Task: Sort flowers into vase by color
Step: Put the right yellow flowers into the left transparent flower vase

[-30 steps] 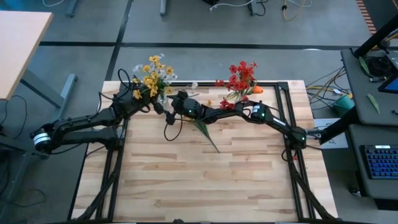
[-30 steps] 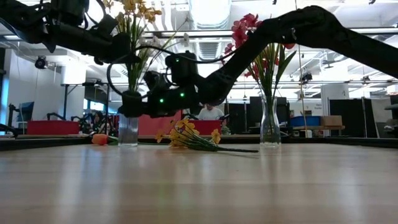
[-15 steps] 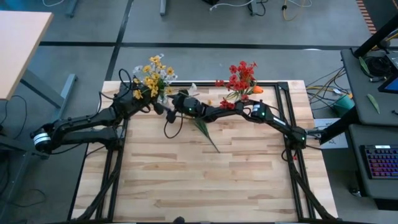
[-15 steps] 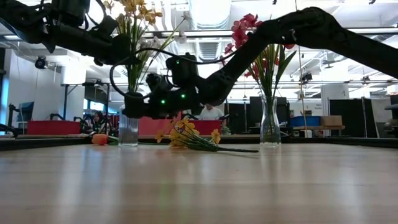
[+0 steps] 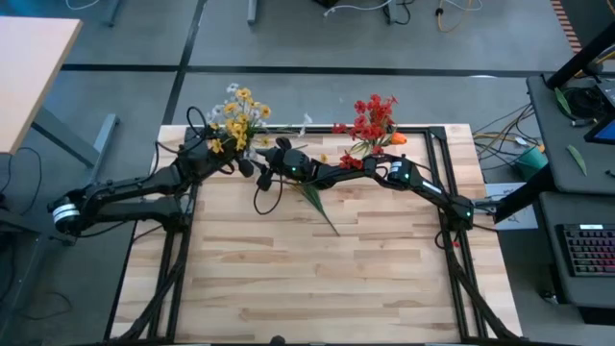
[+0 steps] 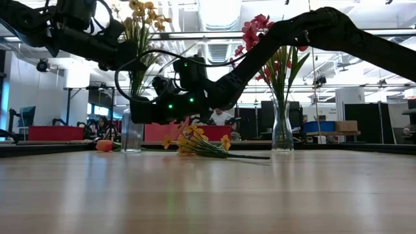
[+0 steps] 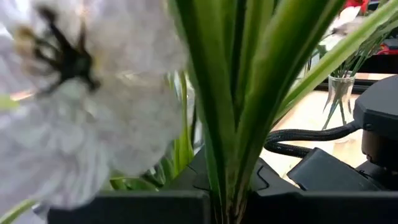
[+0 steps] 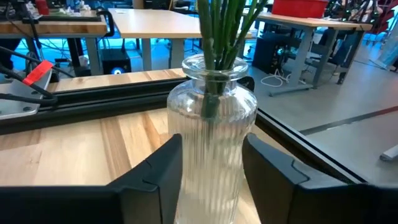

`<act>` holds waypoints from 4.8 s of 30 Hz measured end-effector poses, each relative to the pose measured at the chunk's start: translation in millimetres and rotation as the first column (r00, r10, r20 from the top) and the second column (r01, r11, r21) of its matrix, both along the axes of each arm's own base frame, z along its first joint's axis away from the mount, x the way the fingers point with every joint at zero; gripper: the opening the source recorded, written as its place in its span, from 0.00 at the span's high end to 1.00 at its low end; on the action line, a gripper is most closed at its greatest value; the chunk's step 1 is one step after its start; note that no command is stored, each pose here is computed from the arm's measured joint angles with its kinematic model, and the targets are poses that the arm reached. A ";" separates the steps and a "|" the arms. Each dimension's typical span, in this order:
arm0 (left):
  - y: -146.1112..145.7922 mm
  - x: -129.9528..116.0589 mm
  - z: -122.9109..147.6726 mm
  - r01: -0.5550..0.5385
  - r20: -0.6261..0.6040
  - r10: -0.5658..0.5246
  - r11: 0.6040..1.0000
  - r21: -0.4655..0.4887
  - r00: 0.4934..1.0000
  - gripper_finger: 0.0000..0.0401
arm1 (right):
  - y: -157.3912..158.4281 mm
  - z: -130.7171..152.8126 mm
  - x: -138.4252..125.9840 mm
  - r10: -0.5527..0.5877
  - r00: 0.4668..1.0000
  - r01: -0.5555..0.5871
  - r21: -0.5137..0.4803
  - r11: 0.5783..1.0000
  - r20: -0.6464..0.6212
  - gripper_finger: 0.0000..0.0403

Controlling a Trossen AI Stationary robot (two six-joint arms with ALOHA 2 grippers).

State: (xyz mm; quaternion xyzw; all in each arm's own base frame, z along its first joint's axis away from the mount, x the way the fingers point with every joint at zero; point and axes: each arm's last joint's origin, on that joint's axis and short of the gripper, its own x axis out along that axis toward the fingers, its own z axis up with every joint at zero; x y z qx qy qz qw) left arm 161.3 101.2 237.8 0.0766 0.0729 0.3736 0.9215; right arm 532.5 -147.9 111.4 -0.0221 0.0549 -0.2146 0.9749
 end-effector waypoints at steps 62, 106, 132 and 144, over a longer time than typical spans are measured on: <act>-3.7 2.8 -8.0 0.136 0.093 -0.122 0.977 -0.164 0.988 1.00 | 6.3 13.0 3.1 0.119 0.992 -0.118 0.039 0.992 -0.040 0.42; -21.9 -28.5 -9.8 0.143 0.029 -0.140 0.977 -0.156 0.990 0.63 | 6.1 11.0 2.6 0.114 0.992 -0.111 0.053 0.992 -0.055 0.42; -11.5 -10.4 -31.5 0.117 -0.080 -0.139 0.964 -0.240 0.987 0.92 | 6.3 10.8 2.6 0.114 0.992 -0.111 0.057 0.992 -0.054 0.42; -12.2 -14.2 -30.2 0.072 -0.100 -0.096 0.973 -0.220 0.990 0.91 | 6.2 10.7 2.5 0.109 0.993 -0.106 0.057 0.993 -0.055 0.42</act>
